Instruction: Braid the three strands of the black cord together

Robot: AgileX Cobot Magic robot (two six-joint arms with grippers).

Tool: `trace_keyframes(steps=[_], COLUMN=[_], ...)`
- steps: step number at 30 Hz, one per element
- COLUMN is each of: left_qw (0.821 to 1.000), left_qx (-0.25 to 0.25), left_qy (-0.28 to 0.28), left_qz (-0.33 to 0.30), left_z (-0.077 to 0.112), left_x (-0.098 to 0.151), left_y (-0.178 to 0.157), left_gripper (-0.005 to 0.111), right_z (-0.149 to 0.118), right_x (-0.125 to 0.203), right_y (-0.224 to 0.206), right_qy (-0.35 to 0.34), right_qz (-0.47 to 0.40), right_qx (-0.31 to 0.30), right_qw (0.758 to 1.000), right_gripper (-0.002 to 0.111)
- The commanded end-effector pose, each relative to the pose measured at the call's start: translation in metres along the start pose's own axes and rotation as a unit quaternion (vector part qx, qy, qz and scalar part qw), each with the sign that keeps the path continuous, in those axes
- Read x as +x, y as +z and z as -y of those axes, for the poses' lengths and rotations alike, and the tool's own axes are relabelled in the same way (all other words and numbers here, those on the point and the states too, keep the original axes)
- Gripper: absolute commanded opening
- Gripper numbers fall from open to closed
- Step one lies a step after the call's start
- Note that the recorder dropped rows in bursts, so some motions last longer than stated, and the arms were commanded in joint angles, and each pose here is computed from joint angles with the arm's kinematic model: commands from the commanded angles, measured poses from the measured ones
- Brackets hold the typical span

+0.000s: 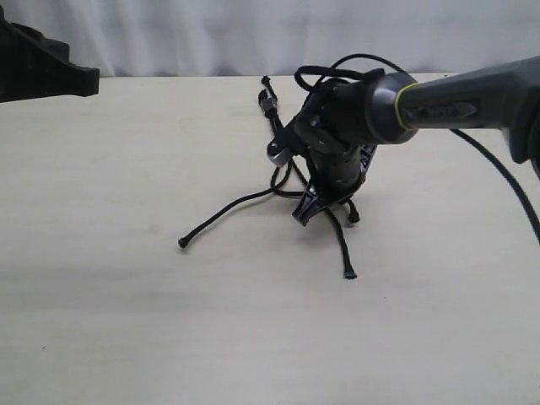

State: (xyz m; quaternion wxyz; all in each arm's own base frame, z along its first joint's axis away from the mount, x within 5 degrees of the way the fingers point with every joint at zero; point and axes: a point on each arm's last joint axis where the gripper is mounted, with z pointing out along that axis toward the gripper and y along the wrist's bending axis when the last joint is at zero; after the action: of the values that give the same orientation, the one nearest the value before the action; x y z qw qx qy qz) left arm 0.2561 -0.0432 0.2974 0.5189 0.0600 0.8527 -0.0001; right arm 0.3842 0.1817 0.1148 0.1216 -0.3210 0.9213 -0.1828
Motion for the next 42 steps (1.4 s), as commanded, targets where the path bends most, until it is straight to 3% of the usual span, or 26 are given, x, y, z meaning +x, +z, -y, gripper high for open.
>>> trace_keyframes(steps=[1,8,11,13,23,31,39,40,42], left_qw=[1.0,1.0,1.0,1.0,1.0,1.0,1.0,1.0,1.0], left_qx=[-0.002,-0.002,-0.002,-0.002,-0.002,-0.002,-0.002,-0.002,-0.002], left_qy=[-0.003,-0.003,-0.003,-0.003,-0.003,-0.003,-0.003,-0.003,-0.003], left_qz=[0.001,0.001,0.001,0.001,0.001,0.001,0.001,0.001,0.001], left_z=[-0.001,-0.001,-0.001,-0.001,-0.001,-0.001,-0.001,-0.001,-0.001], left_x=[0.001,0.001,0.001,0.001,0.001,0.001,0.001,0.001,0.001], left_y=[-0.002,-0.002,-0.002,-0.002,-0.002,-0.002,-0.002,-0.002,-0.002], left_gripper=[0.0,0.0,0.0,0.0,0.0,0.0,0.0,0.0,0.0], right_z=[-0.009,-0.066,-0.087,-0.092,-0.041,-0.002,0.006,0.006,0.007], right_x=[0.003,0.007,0.005,0.004,-0.002,0.005,0.009,0.008,0.007], right_y=[0.012,-0.003,-0.019,-0.027,-0.057,-0.029,-0.012,-0.012,-0.012], right_qy=[-0.008,-0.073,-0.12,-0.14,-0.086,-0.034,0.009,0.014,0.011], right_qz=[-0.017,-0.033,-0.016,-0.006,0.055,0.035,0.019,0.021,0.025], right_qx=[-0.023,-0.197,-0.229,-0.218,-0.184,-0.178,-0.179,-0.178,-0.164], right_qw=[1.0,0.977,0.966,0.966,0.978,0.983,0.984,0.984,0.986], right_gripper=[0.004,0.004,0.004,0.004,0.004,0.004,0.005,0.006,0.019])
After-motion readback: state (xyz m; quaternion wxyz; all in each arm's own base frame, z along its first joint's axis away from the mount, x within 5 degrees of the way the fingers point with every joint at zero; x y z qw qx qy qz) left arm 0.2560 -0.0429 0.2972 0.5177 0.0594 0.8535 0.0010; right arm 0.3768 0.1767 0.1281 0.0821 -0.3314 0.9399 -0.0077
